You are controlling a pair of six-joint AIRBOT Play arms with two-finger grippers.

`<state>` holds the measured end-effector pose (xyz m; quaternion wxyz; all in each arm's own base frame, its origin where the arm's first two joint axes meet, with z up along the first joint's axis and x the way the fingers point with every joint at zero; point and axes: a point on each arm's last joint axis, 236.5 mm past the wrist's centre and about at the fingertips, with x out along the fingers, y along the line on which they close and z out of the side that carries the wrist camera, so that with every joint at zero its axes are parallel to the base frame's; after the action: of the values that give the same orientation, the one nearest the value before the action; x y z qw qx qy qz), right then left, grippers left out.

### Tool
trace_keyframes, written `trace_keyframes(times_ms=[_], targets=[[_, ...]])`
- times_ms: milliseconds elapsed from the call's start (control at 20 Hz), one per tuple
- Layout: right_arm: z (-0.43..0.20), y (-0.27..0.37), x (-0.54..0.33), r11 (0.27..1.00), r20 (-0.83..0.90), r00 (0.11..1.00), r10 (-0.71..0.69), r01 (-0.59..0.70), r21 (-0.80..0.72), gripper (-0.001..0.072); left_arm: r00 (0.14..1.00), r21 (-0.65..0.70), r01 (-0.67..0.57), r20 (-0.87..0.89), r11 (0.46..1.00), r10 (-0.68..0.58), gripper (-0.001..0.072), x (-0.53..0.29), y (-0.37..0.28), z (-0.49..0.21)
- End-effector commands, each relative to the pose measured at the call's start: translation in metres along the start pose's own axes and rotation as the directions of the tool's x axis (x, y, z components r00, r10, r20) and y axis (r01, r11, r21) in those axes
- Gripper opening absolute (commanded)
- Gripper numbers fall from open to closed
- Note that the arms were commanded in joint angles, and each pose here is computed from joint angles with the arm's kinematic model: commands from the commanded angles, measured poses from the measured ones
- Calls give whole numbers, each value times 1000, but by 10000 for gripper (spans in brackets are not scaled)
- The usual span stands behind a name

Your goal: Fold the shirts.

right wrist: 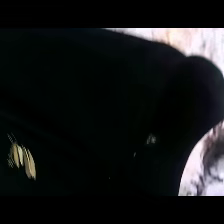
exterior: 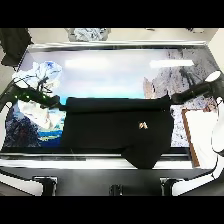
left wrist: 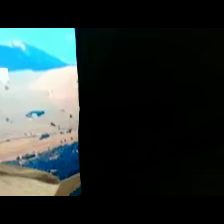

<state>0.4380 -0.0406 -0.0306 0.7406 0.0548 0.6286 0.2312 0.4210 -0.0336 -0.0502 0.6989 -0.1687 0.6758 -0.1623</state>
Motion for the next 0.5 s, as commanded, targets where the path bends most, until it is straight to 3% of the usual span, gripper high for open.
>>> trace_keyframes(times_ms=[0, 250, 300, 350, 400, 450], targets=[[-44, -2, 17, 997, -156, 988, 15, -3, 76, 40, 983, -29, 17, -181, 999, -22, 25, 15, 3, -46], [-66, 3, 38, 991, -200, 978, 58, -33, 127, 41, 973, -65, 23, -228, 998, -37, 25, 21, 6, -56], [-63, 1, 39, 991, -187, 981, 49, -24, 133, 91, 973, -65, 23, -227, 998, -37, 35, 20, 6, -56], [-56, 2, 36, 990, -160, 986, 50, -28, 138, 296, 975, -61, 23, -219, 998, -36, 207, 18, 7, -54], [-48, 6, 28, 993, -130, 990, 49, -34, 113, 489, 976, -61, 25, -214, 998, -37, 477, 10, 8, -51], [-40, 8, 17, 996, -104, 994, 36, -28, 79, 546, 979, -66, 25, -202, 997, -38, 551, -2, 8, -47]])
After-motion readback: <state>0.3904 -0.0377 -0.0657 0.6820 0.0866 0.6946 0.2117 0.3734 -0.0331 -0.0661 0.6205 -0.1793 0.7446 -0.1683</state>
